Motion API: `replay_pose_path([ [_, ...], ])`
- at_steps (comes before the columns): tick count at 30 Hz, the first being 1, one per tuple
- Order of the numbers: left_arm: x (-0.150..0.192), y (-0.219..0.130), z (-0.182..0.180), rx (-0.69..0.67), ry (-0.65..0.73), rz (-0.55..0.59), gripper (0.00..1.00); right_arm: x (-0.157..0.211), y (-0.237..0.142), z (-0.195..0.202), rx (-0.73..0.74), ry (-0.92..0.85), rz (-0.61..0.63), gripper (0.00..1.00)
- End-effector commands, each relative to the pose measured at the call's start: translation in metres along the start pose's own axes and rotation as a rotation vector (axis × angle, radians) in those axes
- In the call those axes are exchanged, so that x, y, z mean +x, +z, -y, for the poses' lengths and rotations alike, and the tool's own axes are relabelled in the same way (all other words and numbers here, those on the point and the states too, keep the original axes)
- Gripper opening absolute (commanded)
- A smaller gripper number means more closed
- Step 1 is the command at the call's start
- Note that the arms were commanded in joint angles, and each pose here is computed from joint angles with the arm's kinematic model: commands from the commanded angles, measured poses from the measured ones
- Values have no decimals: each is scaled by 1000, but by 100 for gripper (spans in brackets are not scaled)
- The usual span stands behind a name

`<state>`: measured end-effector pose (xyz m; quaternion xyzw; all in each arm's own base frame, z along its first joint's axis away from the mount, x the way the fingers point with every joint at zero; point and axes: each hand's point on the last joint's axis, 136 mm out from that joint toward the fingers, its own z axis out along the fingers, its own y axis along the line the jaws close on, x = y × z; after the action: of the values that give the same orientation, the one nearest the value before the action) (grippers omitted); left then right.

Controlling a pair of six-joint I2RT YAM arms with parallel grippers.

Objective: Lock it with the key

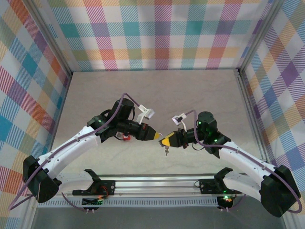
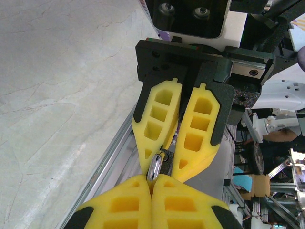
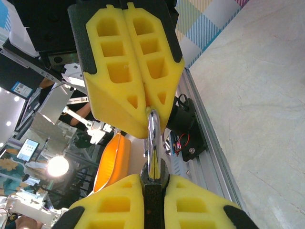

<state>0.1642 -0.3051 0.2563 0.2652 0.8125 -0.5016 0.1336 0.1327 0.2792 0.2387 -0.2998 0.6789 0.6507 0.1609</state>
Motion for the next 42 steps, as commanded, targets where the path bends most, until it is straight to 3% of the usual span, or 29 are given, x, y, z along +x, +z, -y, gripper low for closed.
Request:
replay_pose_path([
  [1,1,0,-7,-12,22,13,0,-5,0,-20,-78,-87,-7,0],
  [42,13,11,-5,90,30,21,0,-51,-3,-26,-62,-104,112,0],
])
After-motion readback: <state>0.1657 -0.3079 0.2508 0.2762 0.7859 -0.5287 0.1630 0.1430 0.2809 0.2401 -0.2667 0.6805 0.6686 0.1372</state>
